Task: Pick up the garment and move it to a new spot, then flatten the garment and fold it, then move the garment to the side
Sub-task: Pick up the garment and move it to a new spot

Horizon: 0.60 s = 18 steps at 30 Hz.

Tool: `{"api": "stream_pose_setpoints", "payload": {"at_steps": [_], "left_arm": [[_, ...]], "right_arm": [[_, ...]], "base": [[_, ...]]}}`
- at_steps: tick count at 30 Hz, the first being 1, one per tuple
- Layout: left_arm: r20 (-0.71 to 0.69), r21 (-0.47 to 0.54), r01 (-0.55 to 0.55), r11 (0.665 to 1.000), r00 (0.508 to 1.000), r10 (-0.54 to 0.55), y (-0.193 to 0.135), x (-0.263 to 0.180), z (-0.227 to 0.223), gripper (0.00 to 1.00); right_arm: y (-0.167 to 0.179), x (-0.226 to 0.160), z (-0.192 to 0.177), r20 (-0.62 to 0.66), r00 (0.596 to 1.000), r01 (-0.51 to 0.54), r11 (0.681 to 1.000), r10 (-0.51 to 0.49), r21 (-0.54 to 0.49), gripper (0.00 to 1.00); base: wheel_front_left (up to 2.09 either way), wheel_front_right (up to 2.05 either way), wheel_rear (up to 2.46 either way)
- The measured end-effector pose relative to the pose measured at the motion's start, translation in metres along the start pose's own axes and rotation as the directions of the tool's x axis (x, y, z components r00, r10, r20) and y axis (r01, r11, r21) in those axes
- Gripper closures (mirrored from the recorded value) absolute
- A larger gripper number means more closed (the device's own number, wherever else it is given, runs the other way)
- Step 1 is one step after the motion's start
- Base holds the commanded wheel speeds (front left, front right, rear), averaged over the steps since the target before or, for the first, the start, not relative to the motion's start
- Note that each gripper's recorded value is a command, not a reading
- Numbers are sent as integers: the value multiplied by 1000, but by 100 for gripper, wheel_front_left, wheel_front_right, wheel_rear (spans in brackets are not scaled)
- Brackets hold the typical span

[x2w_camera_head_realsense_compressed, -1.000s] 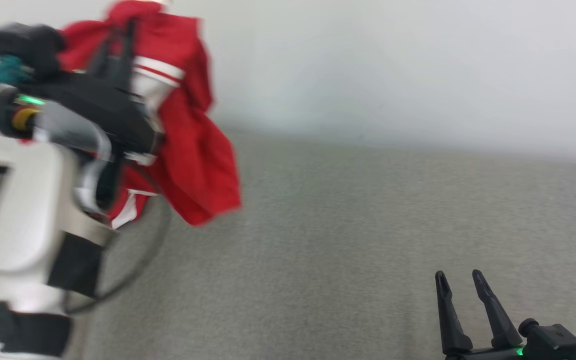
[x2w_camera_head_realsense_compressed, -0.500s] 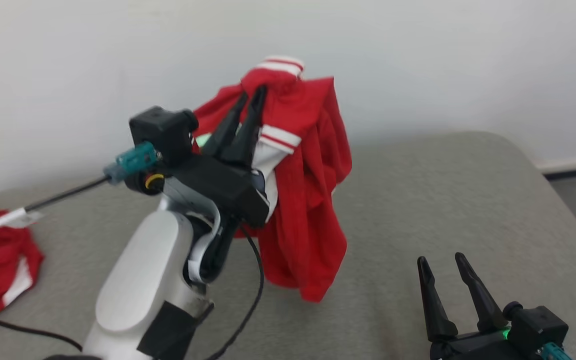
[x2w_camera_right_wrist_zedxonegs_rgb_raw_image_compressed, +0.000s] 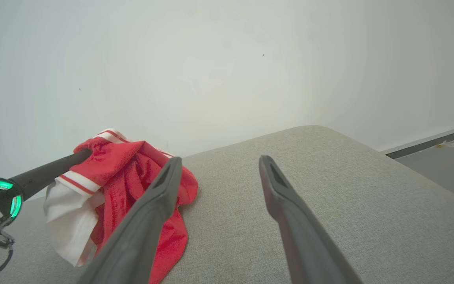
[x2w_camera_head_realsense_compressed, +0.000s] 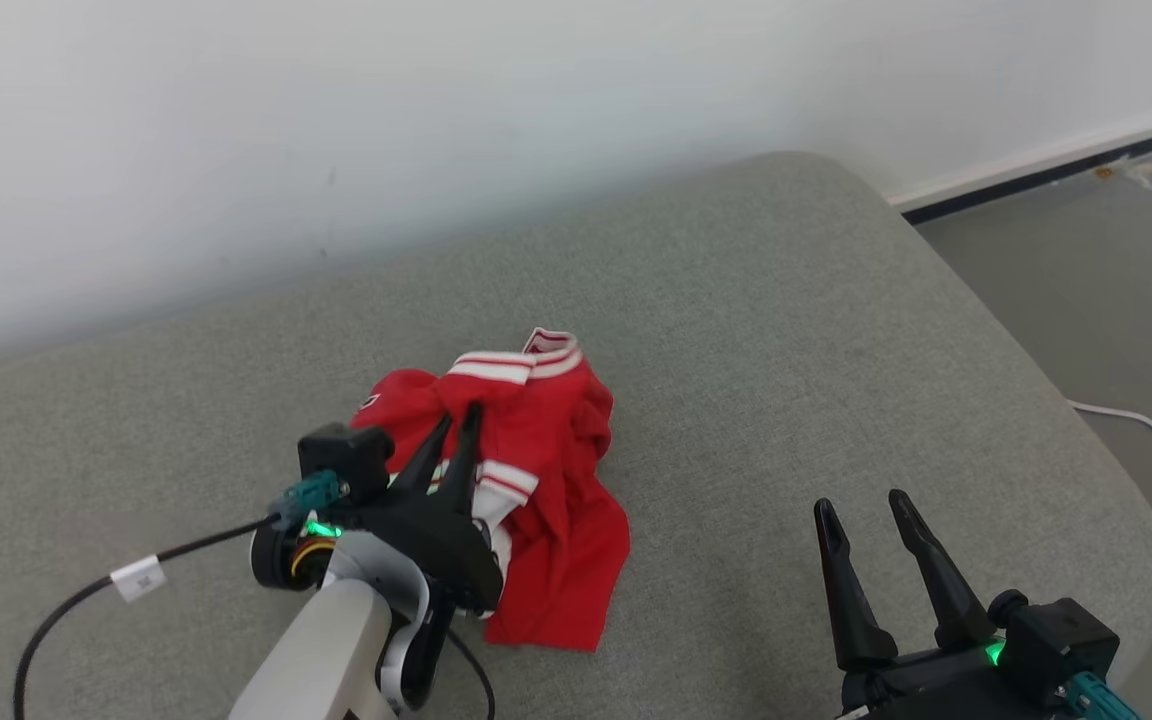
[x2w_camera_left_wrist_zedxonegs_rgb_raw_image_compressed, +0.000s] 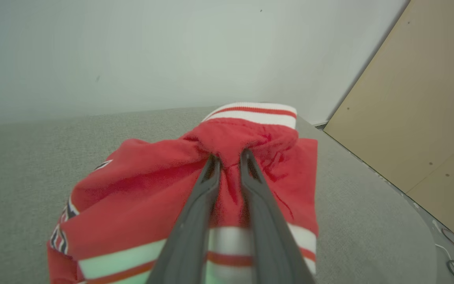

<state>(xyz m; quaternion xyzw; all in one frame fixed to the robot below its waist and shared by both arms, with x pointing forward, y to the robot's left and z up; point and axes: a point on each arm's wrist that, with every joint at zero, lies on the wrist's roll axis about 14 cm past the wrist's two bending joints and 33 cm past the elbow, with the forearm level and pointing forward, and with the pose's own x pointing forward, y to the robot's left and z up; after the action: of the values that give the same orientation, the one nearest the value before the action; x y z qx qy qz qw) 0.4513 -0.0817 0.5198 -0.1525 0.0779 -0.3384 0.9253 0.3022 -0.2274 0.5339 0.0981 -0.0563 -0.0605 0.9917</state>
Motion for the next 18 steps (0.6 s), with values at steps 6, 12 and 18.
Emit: {"api": "stream_pose_setpoints", "payload": {"at_steps": [6,12,18], "left_arm": [[8,-14,-52,999,999,52,18,-6,-15,0],[146,29,-100,995,985,94,30,-26,18,0],[293,66,-227,972,935,198,53,-97,43,0]], "right_arm": [[1,6,-7,-24,1000,-5,1000,5,-2,0],[17,10,-21,-67,996,-60,998,59,-11,0],[32,19,-21,-34,993,-114,993,115,28,0]], "base": [[0,0,0],[0,0,0],[0,0,0]]}}
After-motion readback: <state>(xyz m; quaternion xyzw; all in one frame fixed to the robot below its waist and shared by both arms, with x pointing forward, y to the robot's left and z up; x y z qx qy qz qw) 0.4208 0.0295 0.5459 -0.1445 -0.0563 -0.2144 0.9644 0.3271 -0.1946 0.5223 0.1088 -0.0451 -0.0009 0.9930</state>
